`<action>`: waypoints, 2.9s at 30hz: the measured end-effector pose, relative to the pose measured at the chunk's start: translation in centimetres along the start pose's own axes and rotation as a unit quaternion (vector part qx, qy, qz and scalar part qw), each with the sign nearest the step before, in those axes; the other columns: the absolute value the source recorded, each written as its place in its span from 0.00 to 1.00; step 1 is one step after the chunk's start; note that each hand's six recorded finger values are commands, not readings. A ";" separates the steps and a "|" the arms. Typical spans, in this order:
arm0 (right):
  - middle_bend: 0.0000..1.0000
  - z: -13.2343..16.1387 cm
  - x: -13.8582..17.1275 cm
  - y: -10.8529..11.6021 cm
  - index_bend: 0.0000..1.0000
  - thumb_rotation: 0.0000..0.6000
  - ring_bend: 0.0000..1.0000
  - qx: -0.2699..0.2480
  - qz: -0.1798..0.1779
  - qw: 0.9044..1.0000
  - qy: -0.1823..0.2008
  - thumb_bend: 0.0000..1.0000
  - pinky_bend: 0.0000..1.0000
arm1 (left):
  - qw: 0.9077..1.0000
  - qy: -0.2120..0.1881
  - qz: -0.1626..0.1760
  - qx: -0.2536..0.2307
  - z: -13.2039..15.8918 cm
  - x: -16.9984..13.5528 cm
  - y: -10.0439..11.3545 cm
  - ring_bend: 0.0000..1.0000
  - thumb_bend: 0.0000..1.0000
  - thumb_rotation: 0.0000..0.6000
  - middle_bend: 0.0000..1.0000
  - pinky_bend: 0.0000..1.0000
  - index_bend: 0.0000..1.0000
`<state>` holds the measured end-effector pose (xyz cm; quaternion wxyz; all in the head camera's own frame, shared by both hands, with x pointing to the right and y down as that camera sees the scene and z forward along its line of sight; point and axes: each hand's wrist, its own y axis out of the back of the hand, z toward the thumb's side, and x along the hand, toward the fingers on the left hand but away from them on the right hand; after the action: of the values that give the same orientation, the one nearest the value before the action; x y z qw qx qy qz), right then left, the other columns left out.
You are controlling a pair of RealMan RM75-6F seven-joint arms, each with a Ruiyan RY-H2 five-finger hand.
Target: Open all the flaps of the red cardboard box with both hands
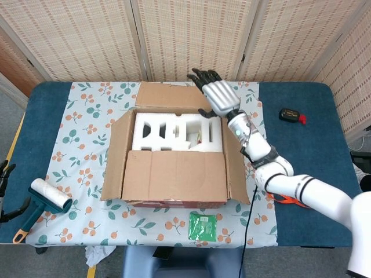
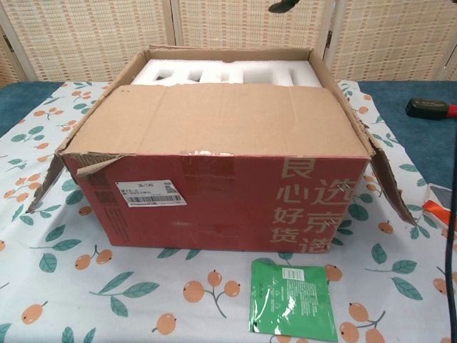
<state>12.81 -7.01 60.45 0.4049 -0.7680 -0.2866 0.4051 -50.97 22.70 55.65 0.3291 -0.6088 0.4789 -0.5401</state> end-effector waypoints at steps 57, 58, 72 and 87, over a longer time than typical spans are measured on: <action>0.00 1.0 10.6 -7.8 0.00 1.00 0.00 -0.489 0.156 0.855 0.074 0.37 0.33 | 1.000 0.012 -0.016 -0.009 -0.2 0.5 -0.6 0.00 0.42 1.00 0.00 0.00 0.00; 0.00 1.1 10.8 -7.4 0.00 1.00 0.00 -0.497 0.155 0.850 0.076 0.37 0.33 | 1.000 0.012 -0.016 -0.008 -0.2 0.5 -0.6 0.00 0.42 1.00 0.00 0.00 0.00; 0.00 2.9 16.1 -0.4 0.00 1.00 0.00 -0.514 0.123 0.842 0.110 0.37 0.34 | 1.000 -0.008 -0.015 0.008 0.9 0.2 -1.0 0.00 0.42 1.00 0.00 0.00 0.00; 0.00 6.0 29.6 -0.5 0.00 1.00 0.00 -0.500 0.180 0.844 0.074 0.37 0.34 | 0.997 -0.054 -0.036 0.039 4.0 -0.6 -2.6 0.00 0.42 1.00 0.00 0.00 0.00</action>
<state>22.70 18.36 47.28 -0.0939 -0.9321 -0.2765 0.2141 -46.50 23.63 57.06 0.3583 -0.6409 0.4165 -0.5362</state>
